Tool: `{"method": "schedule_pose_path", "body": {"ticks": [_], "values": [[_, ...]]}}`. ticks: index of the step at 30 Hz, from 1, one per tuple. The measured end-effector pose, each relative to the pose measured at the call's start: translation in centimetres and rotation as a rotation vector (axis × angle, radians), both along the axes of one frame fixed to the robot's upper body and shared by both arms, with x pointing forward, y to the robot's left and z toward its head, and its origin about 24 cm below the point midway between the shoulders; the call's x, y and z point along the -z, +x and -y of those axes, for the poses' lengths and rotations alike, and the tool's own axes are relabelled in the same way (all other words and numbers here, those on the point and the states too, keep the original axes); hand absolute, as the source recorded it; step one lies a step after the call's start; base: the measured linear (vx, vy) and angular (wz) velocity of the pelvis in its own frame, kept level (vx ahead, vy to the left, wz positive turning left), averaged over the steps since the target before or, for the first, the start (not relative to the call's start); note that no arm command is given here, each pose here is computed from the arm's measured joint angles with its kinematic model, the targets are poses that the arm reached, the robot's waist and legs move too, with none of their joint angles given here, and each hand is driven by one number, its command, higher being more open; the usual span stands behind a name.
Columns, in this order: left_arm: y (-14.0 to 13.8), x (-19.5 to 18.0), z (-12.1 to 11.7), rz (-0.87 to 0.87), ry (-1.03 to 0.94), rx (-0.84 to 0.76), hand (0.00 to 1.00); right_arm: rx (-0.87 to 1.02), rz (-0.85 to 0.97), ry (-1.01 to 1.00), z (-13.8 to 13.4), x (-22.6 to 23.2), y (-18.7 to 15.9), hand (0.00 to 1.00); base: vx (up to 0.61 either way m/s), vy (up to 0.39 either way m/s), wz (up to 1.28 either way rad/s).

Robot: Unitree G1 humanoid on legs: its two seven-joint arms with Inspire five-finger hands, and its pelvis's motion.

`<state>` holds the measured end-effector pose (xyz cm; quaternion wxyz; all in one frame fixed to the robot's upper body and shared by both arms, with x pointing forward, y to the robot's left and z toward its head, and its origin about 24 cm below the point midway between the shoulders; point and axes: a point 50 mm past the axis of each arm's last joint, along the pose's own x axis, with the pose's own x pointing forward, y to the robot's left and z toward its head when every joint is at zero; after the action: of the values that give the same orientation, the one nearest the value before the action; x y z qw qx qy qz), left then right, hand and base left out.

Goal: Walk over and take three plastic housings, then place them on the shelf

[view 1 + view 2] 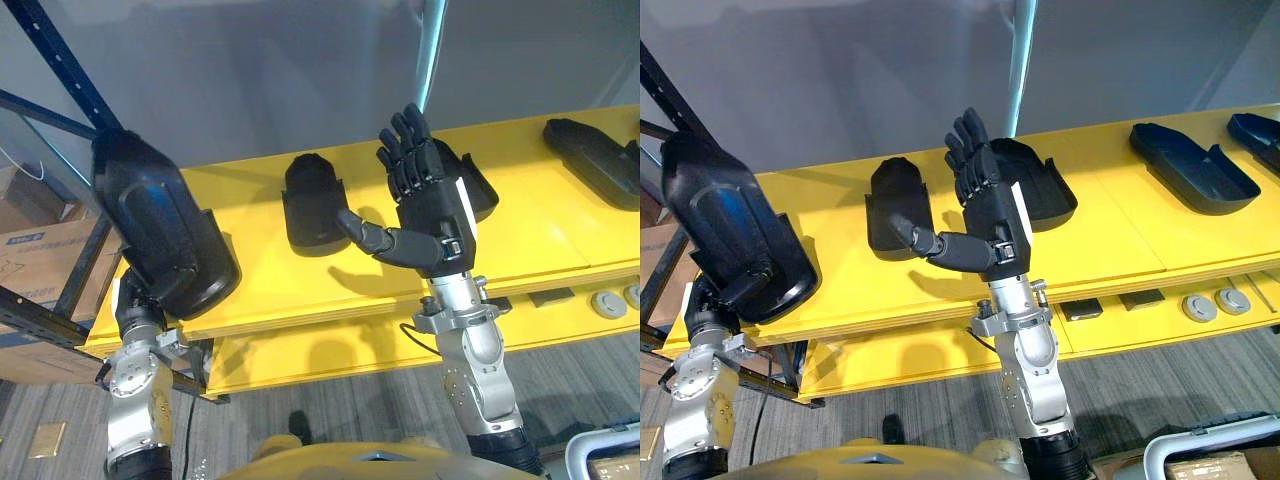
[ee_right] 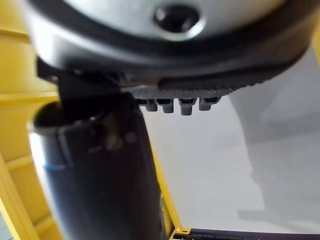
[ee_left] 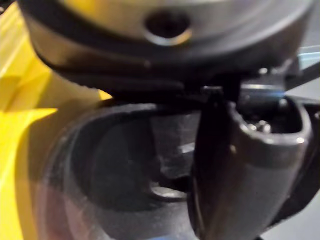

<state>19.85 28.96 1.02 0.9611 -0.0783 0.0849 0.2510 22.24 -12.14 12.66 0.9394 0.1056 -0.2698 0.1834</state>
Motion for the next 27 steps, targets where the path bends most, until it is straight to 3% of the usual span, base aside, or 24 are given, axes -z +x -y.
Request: {"method": "schedule_pose_path", "body": {"ticks": [6, 7, 18, 27], "values": [[0.6, 0.9, -2.8, -0.043, -0.091, -0.028, 0.00, -0.038, 0.013, -0.004, -0.6, -0.3, -0.2, 1.00, 0.02, 0.000, -0.07], [0.6, 1.0, -3.3, -0.055, -0.097, -0.034, 1.00, -0.049, 0.015, -0.003, -0.8, -0.4, -0.3, 1.00, 0.03, 0.007, -0.10], [0.6, 1.1, -5.6, -0.175, -0.016, 0.011, 1.00, -0.172, 0.049, -0.039, -2.9, -1.3, -0.9, 1.00, 0.01, 0.004, -0.04], [0.9, 1.1, -5.9, -0.255, 0.055, 0.077, 1.00, -0.183, 0.037, -0.041, -3.1, -1.2, -0.9, 1.00, 0.00, 0.004, -0.03]]}}
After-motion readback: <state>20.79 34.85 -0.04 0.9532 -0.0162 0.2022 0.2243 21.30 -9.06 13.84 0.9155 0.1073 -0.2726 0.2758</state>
